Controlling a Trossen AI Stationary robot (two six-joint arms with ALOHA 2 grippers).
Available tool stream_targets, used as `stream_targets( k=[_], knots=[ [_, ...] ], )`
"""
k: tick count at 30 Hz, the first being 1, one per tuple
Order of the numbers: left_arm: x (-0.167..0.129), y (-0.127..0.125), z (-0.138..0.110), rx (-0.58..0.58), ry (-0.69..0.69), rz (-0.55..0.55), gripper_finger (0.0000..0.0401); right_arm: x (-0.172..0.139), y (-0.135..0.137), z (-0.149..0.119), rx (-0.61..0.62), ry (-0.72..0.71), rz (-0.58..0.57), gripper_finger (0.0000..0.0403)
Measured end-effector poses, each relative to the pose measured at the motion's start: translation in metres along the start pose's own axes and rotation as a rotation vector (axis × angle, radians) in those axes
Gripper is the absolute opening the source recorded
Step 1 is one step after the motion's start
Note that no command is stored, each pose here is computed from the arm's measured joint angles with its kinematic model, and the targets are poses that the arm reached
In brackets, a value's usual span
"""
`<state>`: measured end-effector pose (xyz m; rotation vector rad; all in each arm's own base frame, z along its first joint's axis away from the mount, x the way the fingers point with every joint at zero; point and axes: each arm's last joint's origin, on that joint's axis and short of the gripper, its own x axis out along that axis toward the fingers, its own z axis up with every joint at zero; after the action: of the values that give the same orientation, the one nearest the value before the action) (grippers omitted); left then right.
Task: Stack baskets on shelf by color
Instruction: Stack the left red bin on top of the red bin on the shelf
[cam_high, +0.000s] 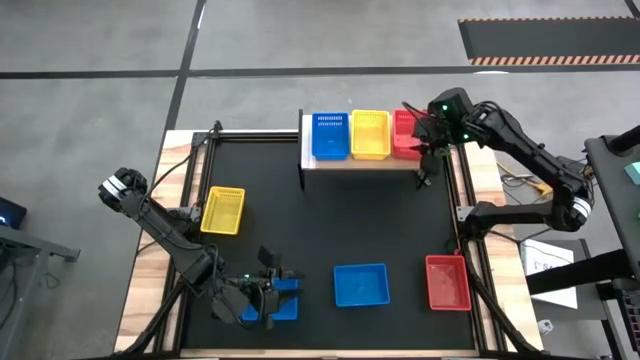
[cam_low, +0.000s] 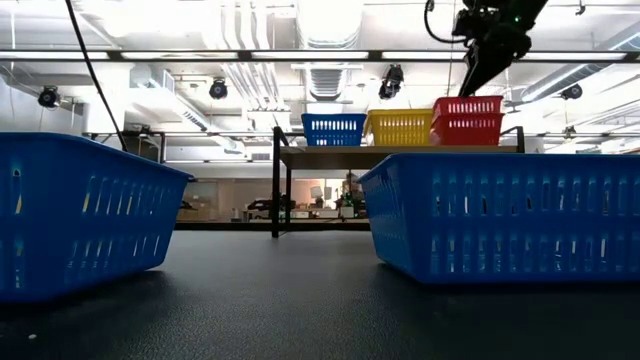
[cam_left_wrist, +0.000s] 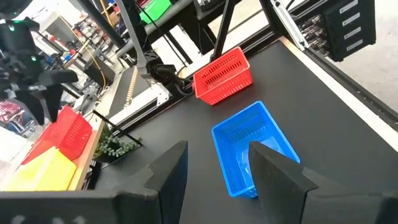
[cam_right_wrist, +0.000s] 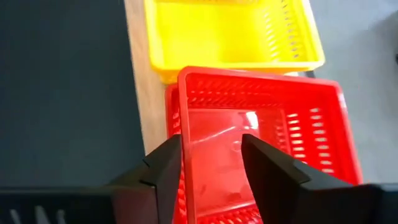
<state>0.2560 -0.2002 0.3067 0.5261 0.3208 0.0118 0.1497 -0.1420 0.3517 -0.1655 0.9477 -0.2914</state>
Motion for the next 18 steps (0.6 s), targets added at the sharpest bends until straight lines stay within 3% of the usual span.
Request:
stream_targets(
  k=[7,12,18],
  knots=[
    [0.000,0.000,0.001,-0.004,-0.005,0.001,0.0155,-0.014,0.000,0.004,0.013,0.008,-0.001,0.0136],
    [0.001,0.001,0.000,0.009,-0.001,0.005,0.0155,-0.013,-0.001,0.007,0.060,-0.026,0.010,0.0083],
    [0.003,0.002,-0.001,0.005,0.000,0.010,0.0155,0.005,-0.001,0.008,0.069,-0.081,0.140,0.0017]
  ],
)
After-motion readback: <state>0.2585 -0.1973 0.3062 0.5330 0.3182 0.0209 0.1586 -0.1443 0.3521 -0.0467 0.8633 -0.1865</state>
